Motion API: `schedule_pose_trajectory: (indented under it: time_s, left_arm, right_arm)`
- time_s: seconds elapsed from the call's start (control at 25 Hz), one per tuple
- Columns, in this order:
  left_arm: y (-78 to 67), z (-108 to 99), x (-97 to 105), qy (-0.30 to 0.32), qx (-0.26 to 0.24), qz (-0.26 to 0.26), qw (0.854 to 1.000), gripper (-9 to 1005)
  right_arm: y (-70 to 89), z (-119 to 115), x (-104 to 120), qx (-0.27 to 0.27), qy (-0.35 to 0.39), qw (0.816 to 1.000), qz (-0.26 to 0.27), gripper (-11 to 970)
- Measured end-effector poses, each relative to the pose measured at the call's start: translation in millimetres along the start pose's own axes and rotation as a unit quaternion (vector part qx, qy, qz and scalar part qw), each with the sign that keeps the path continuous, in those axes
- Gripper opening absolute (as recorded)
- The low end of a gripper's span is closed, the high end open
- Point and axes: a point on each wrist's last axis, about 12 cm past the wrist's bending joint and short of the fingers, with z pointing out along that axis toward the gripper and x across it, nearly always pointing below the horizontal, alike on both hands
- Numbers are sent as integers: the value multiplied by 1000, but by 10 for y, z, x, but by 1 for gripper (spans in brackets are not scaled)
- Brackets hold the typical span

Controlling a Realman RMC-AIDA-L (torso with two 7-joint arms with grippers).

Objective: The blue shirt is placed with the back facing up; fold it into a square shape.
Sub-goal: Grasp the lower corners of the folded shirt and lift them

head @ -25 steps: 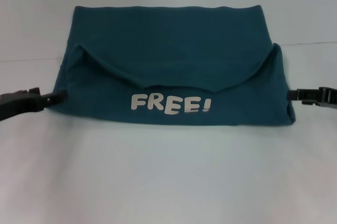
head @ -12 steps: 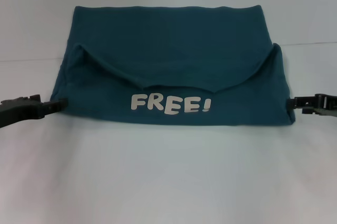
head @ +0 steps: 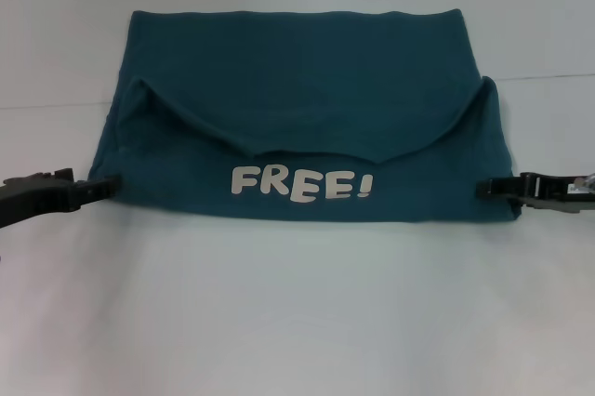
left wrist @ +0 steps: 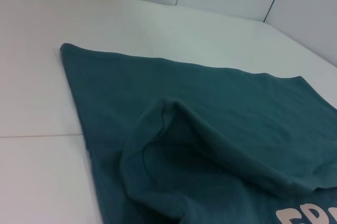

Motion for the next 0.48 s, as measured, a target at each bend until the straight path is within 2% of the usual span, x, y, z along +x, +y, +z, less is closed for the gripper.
schedule_pose_trajectory:
  time_s: [0.48]
  left_arm:
    - [4, -3, -9, -1, -1, 2, 1000, 893]
  right_arm:
    - [74, 94, -14, 0, -9, 1000, -1, 566]
